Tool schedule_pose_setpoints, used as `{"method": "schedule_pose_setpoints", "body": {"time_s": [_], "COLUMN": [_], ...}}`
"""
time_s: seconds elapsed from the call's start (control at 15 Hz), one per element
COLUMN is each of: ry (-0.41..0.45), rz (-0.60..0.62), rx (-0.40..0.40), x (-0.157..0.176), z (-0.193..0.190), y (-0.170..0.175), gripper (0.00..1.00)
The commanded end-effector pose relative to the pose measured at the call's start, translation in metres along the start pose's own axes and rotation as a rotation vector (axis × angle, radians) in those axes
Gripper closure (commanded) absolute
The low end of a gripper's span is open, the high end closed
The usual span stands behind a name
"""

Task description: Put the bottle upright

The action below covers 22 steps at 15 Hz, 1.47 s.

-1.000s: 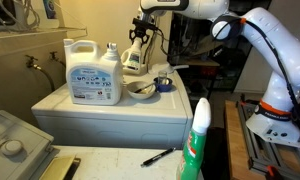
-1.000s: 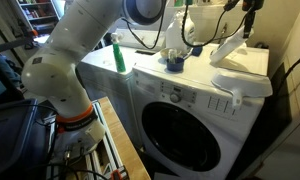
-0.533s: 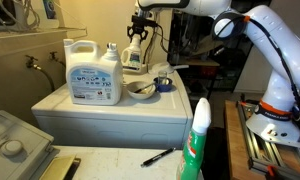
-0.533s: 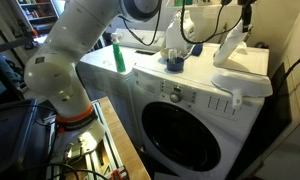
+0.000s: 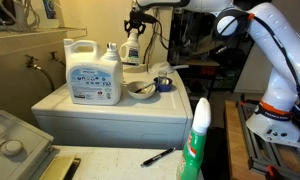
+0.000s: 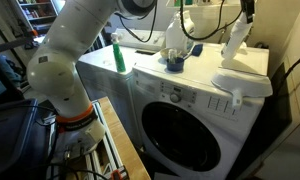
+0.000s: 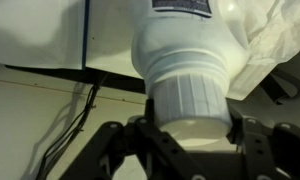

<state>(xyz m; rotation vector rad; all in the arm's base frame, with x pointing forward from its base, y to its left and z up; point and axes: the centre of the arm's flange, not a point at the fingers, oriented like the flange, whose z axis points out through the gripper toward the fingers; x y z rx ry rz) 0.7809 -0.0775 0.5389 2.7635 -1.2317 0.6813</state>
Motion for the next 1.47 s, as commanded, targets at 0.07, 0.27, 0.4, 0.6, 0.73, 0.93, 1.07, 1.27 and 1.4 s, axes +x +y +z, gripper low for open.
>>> {"method": "schedule_pose_setpoints", "body": {"time_s": [0.07,0.27,0.4,0.6,0.73,0.93,1.07,1.27,1.4], "ry": [0.183,0.240,0.251,0.199,0.169,0.089,0.017,-0.076,-0.123], "rz": [-0.042,-0.076,-0.081,-0.069,-0.035,0.058,0.087,0.016,-0.005], "rx": [-0.004,-0.075,-0.119,-0.164,-0.148,-0.076,-0.030,0.079,0.166], "x": [-0.024,-0.026,-0.028,-0.032,-0.027,-0.011,-0.003,-0.005,-0.008], "z": [-0.015,-0.007,0.000,0.006,-0.009,-0.058,-0.099,-0.143,-0.138], "y": [0.017,0.016,0.017,0.021,0.024,0.035,0.048,0.081,0.083], "gripper": [0.62,0.62,0.62,0.11,0.01,0.00,0.00,0.00,0.00]}}
